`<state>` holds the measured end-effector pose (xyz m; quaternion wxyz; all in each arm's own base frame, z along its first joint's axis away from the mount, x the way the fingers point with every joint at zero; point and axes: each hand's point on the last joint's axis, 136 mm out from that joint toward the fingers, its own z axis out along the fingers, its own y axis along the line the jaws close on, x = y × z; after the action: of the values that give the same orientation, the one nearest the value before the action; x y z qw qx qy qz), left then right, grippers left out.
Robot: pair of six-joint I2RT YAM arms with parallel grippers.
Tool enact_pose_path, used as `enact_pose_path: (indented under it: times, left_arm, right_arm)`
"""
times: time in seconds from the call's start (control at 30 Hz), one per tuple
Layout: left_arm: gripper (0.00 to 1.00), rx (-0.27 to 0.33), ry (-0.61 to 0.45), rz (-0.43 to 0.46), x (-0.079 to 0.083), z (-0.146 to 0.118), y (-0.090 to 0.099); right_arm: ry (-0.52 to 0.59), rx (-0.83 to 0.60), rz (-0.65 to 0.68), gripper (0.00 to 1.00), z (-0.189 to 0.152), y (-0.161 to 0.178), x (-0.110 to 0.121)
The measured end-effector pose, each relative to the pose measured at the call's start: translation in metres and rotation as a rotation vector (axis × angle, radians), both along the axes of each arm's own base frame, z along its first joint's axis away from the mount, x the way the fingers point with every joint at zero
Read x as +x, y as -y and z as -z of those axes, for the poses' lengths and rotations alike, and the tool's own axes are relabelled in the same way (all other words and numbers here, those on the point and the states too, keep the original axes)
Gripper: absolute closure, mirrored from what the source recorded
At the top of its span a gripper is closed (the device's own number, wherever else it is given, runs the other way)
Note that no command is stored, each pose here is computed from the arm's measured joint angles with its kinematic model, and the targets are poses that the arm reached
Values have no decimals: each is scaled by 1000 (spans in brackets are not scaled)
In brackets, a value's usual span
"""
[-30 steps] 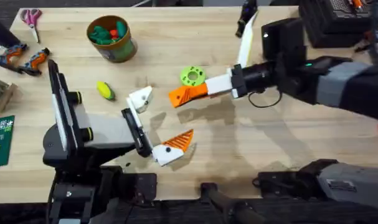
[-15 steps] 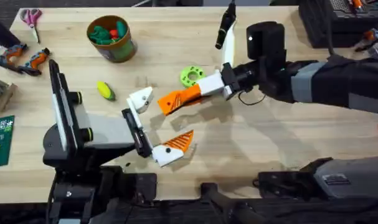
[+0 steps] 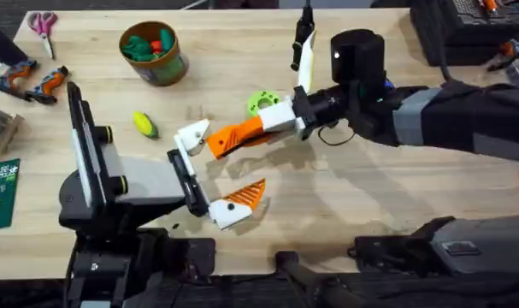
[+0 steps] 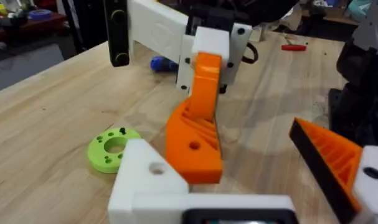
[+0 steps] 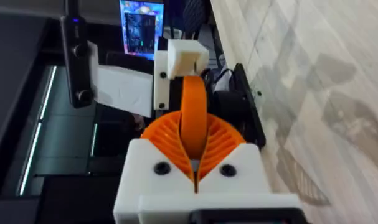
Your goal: Pick up the gripper from the table and insert it into the empty holder that is missing its gripper. Then pick up a screw, insert it into the mounting hole, and use the screwdriver to tighten it. Finally, clean up the table by picking up the vegetable and placing it into the bucket.
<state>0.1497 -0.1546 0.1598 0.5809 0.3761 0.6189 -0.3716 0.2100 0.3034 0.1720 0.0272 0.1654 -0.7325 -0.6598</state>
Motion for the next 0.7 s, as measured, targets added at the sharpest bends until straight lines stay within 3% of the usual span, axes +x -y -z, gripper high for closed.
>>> enact_pose_path:
  times: [0.7]
  left_arm:
    - [15, 3, 4, -15, 2, 0, -1]
  right_arm:
    - [20, 1, 58, 993, -5, -10, 10]
